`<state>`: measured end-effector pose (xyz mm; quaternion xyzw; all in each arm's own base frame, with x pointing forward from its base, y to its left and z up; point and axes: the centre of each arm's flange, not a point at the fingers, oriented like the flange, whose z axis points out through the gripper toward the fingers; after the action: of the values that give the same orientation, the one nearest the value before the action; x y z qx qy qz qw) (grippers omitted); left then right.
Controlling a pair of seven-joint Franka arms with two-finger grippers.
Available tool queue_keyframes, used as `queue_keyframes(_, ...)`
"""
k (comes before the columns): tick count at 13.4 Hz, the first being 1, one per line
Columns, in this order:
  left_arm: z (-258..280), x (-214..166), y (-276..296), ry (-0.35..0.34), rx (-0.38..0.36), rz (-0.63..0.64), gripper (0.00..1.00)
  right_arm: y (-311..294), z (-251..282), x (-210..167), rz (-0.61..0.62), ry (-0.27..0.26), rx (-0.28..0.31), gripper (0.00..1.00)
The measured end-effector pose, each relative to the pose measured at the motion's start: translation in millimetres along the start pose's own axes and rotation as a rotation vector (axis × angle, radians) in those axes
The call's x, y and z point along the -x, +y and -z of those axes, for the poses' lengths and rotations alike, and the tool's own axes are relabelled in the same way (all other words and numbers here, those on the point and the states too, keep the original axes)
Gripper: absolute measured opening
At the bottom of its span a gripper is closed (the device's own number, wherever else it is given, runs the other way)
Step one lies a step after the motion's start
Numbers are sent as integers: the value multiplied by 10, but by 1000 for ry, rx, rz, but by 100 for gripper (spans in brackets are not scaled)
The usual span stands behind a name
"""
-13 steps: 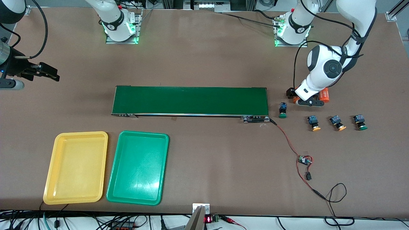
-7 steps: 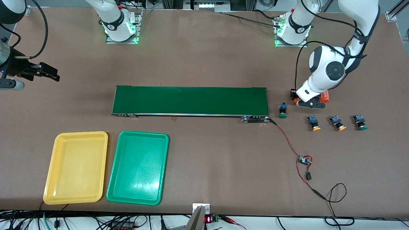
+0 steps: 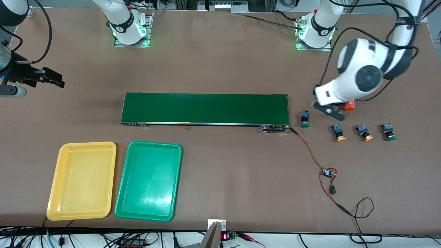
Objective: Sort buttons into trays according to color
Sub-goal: 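Carry the orange cylinder onto the conveyor belt and release it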
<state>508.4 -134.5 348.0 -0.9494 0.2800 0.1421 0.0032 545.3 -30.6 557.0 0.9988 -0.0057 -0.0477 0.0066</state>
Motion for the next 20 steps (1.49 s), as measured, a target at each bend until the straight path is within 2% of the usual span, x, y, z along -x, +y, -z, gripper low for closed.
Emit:
queue_keyframes(2, 11, -233, 571, 3, -14, -188, 49, 2, -2, -1, 0, 0, 0, 100)
queue_keyframes(4, -125, -491, 960, 38, -10, -405, 49, 2, -3, -3, 0, 1, 0, 100)
queue_keyframes(7, -355, -812, 1101, 103, 9, -686, 49, 2, -1, -7, 0, 4, 0, 100)
queue_keyframes(10, -598, -971, 1242, 118, 16, -885, 49, 4, -2, -9, -1, 5, 0, 100)
queue_keyframes(13, -677, -1002, 1291, 78, -47, -978, 49, 10, -5, -10, -2, 4, 0, 100)
queue_keyframes(16, -736, -1027, 1281, 76, -53, -989, 53, 13, -5, -10, -2, 4, 0, 100)
queue_keyframes(20, -566, -1089, 1193, 84, -58, -970, 91, 13, -17, -10, -2, 2, 0, 100)
